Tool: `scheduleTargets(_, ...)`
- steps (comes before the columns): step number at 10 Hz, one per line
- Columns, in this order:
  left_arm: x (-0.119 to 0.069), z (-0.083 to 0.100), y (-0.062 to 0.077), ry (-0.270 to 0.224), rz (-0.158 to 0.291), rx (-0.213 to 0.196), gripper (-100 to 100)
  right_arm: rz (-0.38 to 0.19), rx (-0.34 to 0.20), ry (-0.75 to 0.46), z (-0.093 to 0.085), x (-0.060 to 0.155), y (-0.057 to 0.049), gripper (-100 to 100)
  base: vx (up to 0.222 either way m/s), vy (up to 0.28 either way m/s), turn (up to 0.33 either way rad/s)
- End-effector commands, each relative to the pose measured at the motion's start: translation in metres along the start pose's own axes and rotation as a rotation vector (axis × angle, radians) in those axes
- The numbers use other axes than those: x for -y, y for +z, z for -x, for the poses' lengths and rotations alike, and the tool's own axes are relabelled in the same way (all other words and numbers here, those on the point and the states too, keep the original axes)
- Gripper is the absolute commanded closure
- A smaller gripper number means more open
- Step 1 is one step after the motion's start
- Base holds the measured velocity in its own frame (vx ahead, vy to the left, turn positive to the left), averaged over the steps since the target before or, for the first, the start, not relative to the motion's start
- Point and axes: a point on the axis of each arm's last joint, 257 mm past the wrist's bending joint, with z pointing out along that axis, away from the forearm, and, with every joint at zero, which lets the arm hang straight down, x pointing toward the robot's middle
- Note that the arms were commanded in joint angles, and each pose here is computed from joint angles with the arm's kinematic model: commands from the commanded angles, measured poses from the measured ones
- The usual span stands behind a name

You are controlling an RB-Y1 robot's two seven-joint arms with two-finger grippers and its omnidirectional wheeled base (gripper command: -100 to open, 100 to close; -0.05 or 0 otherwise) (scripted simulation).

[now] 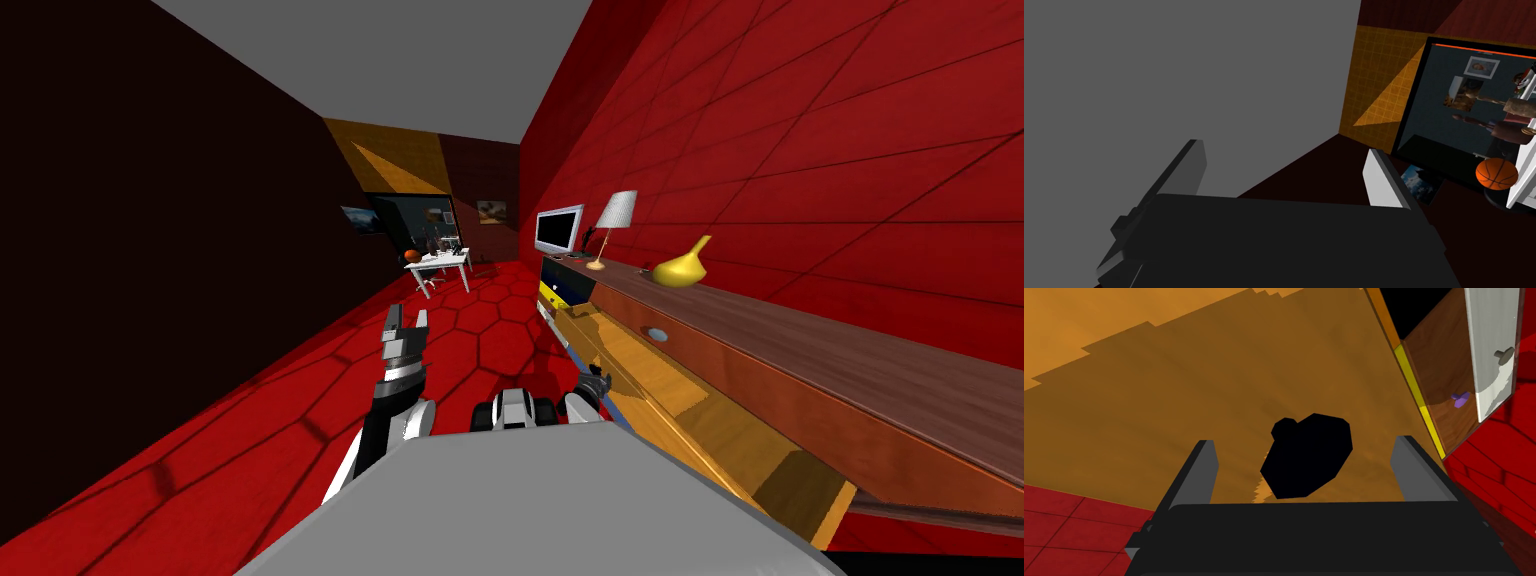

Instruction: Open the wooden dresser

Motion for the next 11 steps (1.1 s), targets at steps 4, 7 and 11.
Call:
scheduleTargets(4, 0.000, 0.000, 0.000, 0.000, 0.000, 0.000, 0, -0.078, -0.074, 0.023, -0.036, 0.046, 0.041, -100, -0.056, 0.048, 0.155)
scheduleTargets(7, 0.000, 0.000, 0.000, 0.000, 0.000, 0.000, 0, -0.110, -0.125, 0.027, -0.068, 0.076, 0.064, -100, -0.040, 0.044, 0.270)
scheduleTargets(11, 0.000, 0.000, 0.000, 0.000, 0.000, 0.000, 0, -0.176, -0.178, 0.063, -0.091, 0.113, 0.082, -100, -0.036, 0.047, 0.178)
